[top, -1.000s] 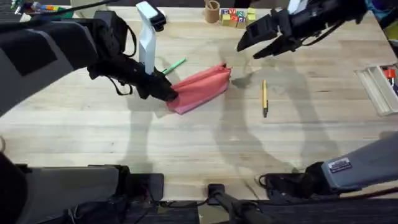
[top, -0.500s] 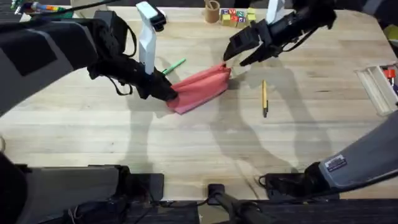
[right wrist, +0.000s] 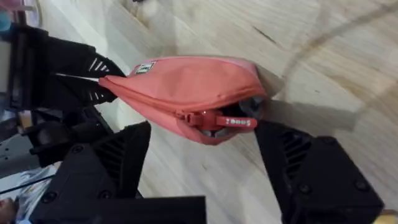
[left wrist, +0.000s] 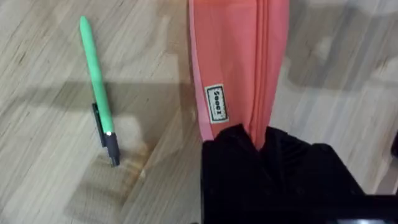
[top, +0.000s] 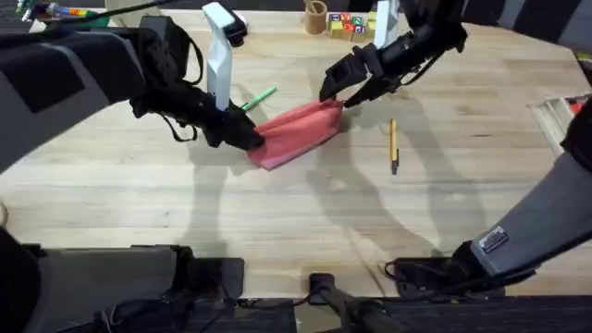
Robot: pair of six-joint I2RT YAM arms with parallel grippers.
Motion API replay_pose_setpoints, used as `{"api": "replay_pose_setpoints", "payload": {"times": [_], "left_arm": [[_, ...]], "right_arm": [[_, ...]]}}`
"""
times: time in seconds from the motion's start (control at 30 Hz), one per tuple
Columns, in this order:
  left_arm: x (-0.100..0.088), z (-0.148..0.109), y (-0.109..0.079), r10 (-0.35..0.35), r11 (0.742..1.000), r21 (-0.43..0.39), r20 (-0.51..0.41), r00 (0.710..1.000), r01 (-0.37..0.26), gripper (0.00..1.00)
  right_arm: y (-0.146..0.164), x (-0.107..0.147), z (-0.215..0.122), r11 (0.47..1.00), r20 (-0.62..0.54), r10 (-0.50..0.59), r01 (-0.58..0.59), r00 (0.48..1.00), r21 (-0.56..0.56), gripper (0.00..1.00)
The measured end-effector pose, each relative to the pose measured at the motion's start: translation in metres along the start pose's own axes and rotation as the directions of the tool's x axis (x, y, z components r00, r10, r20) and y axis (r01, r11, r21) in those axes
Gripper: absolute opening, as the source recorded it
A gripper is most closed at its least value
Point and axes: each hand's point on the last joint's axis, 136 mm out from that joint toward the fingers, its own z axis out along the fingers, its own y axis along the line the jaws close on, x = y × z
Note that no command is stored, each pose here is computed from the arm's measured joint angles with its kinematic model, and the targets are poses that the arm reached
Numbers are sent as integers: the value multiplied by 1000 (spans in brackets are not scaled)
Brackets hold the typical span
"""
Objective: Unzip the bag, pick up the pens from the table one at a time and place them inside, then zip the bag closed.
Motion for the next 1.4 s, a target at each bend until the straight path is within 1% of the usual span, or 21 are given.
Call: {"api": "replay_pose_setpoints", "payload": {"times": [0.47,0.53,0.6,0.7,0.77,0.9,1.1,1.27,1.4], "left_arm": [[0,0,0,0,1000,0,0,1000,0,42],[0,0,0,0,1000,0,0,1000,0,42],[0,0,0,0,1000,0,0,1000,0,42],[0,0,0,0,1000,0,0,1000,0,42],[0,0,0,0,1000,0,0,1000,0,42],[0,0,0,0,1000,0,0,1000,0,42],[0,0,0,0,1000,0,0,1000,0,42],[0,0,0,0,1000,0,0,1000,0,42],[0,0,0,0,1000,0,0,1000,0,42]], "right_arm": [[8,-2,9,1000,-5,-24,24,1000,-4,995],[8,-3,9,1000,-2,-24,24,1000,-4,980],[8,-3,9,1000,-2,-21,21,1000,-4,915],[8,-3,9,1000,-2,-14,14,1000,-4,741],[8,-3,9,1000,-1,-7,7,1000,-3,654],[8,-4,9,1000,0,-1,1,1000,-3,593],[8,-4,9,1000,0,3,-3,1000,-3,475],[8,-4,9,1000,0,3,-3,1000,-3,425],[8,-4,9,1000,0,4,-4,1000,-3,418]]}}
